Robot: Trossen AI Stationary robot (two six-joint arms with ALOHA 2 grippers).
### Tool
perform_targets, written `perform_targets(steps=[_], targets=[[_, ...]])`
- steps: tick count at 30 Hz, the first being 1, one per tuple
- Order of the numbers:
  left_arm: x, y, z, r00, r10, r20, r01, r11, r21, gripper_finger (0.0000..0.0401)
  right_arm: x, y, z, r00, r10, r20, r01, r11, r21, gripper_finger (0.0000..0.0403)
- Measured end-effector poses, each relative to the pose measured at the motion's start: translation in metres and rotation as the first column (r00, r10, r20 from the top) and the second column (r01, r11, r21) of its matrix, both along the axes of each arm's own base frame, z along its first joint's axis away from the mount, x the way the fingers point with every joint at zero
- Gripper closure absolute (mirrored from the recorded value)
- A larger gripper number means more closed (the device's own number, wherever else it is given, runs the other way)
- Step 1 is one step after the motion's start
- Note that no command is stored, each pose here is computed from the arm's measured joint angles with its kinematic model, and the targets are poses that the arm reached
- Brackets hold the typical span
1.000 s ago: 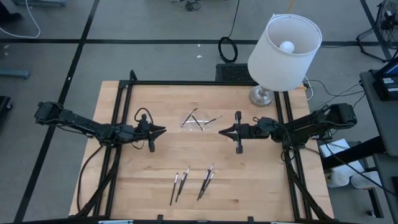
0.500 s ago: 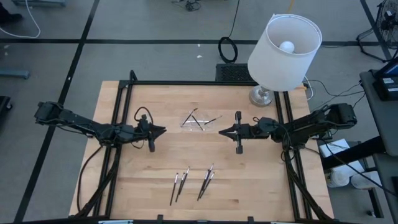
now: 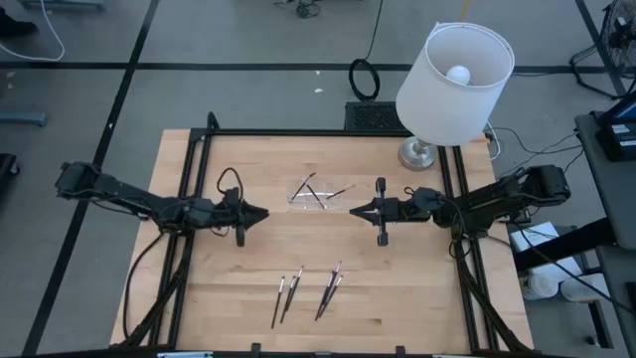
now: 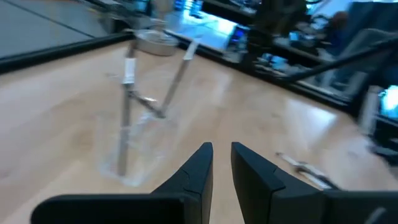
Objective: Put items in baskets/containers
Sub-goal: Put the black eyeshadow brush into the transparent organizer
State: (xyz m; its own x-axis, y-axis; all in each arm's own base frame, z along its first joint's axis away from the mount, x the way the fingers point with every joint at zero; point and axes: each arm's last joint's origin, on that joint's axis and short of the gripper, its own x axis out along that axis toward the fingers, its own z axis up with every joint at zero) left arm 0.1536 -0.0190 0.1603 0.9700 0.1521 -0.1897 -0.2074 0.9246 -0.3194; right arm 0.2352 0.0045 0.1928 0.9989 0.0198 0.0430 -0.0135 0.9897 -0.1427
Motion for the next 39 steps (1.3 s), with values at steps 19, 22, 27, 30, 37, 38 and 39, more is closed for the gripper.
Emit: perform_targets(steps=[19, 22, 27, 30, 37, 38, 39], targets=[[0.087, -0.035, 0.027, 0.89, -0.008, -0.456, -0.111, 0.966, -0.234, 0.0336, -0.001, 0.0, -0.003, 1.0, 0.0, -0.016, -0.001, 0.993, -0.117, 0.0403], [0.101, -0.039, 0.03, 0.836, 0.032, -0.548, -0.207, 0.942, -0.262, 0.0336, -0.002, 0.0, -0.007, 0.997, 0.052, -0.051, -0.056, 0.994, -0.09, 0.0403], [0.128, -0.047, 0.037, 0.819, 0.076, -0.569, -0.302, 0.9, -0.315, 0.0336, -0.005, -0.006, -0.002, 0.996, 0.088, -0.032, -0.091, 0.988, -0.126, 0.0403], [0.143, -0.059, 0.037, 0.818, 0.056, -0.573, -0.3, 0.891, -0.34, 0.0336, -0.008, -0.01, 0.004, 0.998, 0.07, 0.001, -0.069, 0.985, -0.159, 0.0403], [0.164, -0.104, 0.025, 0.741, 0.019, -0.672, -0.299, 0.905, -0.304, 0.0336, -0.017, -0.003, 0.021, 0.992, 0.101, 0.075, -0.089, 0.985, -0.15, 0.0403], [0.165, -0.111, 0.024, 0.719, 0.022, -0.694, -0.311, 0.904, -0.294, 0.0336, -0.018, -0.001, 0.022, 0.991, 0.11, 0.078, -0.098, 0.985, -0.14, 0.0403], [0.166, -0.117, 0.022, 0.693, 0.031, -0.72, -0.328, 0.903, -0.277, 0.0336, -0.019, 0.001, 0.023, 0.99, 0.119, 0.077, -0.108, 0.985, -0.132, 0.0403]])
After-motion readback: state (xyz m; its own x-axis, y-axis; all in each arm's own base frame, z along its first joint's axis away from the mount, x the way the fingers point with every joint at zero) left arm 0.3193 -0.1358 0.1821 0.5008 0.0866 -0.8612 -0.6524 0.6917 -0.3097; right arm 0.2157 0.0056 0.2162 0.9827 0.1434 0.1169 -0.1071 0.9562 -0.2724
